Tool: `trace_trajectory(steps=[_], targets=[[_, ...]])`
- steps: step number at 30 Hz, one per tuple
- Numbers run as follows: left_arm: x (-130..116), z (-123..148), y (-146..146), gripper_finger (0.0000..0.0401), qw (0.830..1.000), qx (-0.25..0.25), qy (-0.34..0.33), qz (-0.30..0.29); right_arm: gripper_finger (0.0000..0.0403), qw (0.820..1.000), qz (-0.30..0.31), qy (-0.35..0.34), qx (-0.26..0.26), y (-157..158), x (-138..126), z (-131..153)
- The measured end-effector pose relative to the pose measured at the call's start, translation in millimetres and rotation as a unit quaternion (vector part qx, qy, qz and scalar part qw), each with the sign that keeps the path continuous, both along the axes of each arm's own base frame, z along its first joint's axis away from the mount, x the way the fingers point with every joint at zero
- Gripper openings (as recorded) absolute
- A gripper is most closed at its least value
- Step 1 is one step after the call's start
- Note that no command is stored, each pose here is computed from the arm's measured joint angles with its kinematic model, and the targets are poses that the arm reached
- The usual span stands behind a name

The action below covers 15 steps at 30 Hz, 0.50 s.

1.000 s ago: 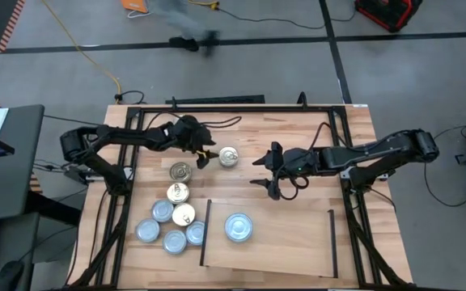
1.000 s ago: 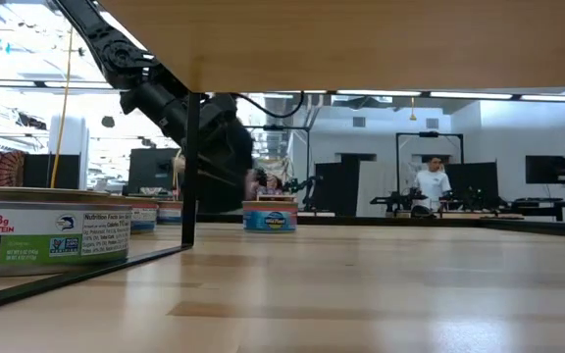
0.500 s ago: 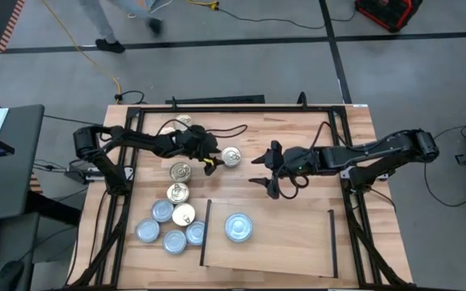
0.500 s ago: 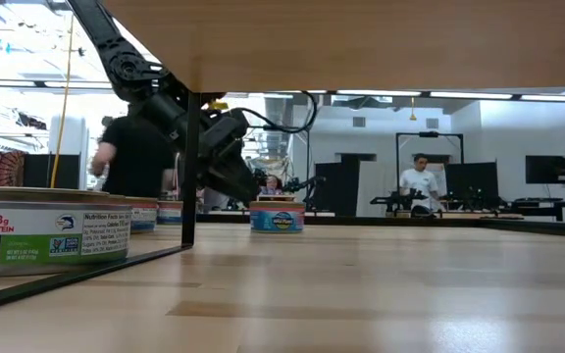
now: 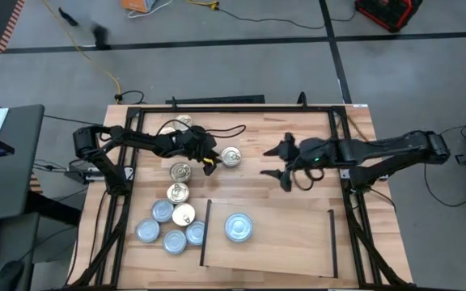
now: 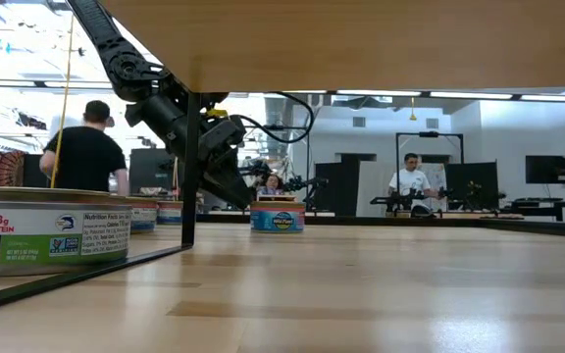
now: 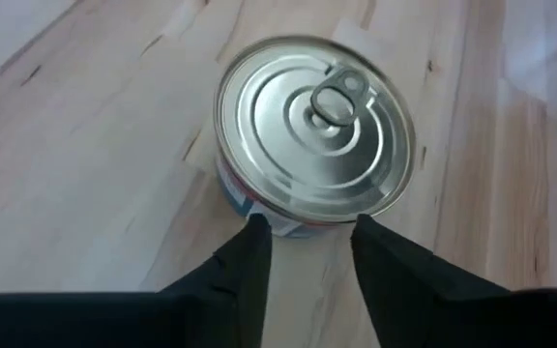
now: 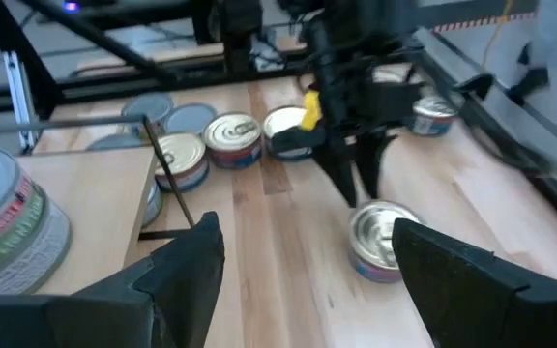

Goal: Stack canned seafood by type on shelf
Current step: Put the blue-pink tuna can on the shelf

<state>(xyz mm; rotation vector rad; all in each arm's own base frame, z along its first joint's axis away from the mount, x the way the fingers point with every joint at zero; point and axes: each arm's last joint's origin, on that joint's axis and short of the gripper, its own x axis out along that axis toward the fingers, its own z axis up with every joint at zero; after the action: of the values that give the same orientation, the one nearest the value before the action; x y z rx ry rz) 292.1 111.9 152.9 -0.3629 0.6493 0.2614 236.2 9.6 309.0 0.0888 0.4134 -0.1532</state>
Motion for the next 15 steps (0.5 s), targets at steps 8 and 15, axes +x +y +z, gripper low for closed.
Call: trace_trajectory(steps=[8,15], targets=[[2.6,1.0,-4.6,0.0106,1.0,-0.012,-0.009,0.004,0.0322,1.0,-0.002,-0.016,0.01,9.7,-44.3,-1.0],[5.0,7.1,-4.6,0.0102,0.997,-0.046,-0.041,0.036,0.0322,0.997,-0.048,-0.066,0.005,11.0,-76.3,-6.3]])
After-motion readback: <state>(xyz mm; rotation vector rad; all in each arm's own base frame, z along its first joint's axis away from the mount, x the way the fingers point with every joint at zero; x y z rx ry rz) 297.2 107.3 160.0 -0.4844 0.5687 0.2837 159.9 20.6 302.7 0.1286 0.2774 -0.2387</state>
